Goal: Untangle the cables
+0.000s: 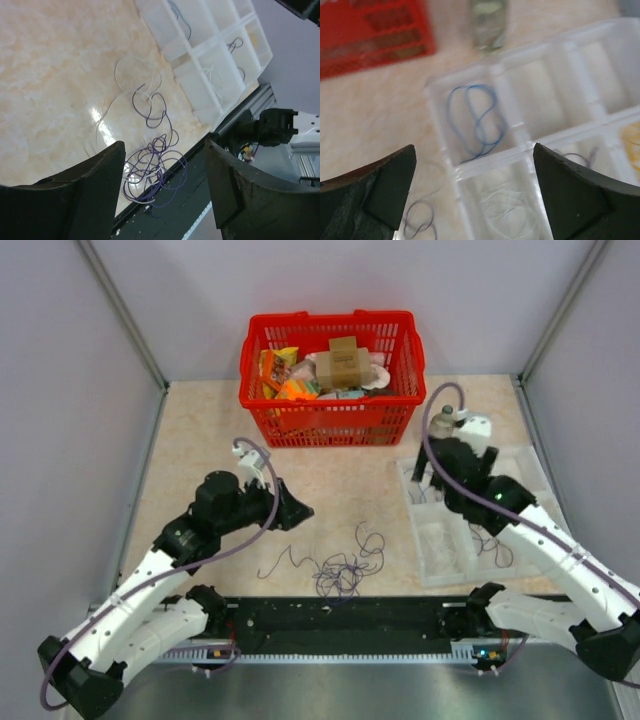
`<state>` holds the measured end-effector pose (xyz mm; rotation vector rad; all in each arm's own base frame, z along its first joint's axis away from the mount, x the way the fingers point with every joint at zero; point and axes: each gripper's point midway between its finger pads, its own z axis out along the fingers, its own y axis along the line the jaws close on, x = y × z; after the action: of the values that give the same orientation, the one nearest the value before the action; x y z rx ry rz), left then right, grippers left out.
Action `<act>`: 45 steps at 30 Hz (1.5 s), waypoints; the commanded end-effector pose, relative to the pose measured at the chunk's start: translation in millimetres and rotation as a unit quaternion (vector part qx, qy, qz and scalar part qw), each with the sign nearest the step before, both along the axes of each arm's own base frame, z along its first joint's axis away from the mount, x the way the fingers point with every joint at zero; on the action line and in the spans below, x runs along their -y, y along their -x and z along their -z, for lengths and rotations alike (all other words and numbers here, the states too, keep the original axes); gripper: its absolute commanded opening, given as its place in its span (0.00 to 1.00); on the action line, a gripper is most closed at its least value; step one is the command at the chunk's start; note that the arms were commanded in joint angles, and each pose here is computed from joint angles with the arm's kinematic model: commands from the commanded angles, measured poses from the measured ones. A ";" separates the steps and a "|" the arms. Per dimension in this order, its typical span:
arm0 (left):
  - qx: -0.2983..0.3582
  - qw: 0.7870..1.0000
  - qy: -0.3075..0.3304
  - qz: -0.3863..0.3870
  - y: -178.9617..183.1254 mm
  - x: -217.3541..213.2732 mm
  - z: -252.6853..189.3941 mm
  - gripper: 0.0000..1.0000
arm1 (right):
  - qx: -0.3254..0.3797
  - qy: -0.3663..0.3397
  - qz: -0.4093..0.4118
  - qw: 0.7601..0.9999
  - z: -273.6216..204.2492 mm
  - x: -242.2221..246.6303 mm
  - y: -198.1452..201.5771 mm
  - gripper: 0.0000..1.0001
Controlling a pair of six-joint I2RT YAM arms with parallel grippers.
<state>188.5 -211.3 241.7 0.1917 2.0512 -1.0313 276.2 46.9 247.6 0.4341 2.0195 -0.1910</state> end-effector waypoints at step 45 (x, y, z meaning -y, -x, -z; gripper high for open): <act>-0.078 0.988 -0.046 0.127 16.4 94.7 56.1 0.00 | -0.180 -0.380 -0.567 0.708 144.5 -269.7 147.7 0.39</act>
<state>164.2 -295.9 132.1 0.4468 2.4323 -1.0445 106.7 290.0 70.7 -0.4501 2.4487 1.4164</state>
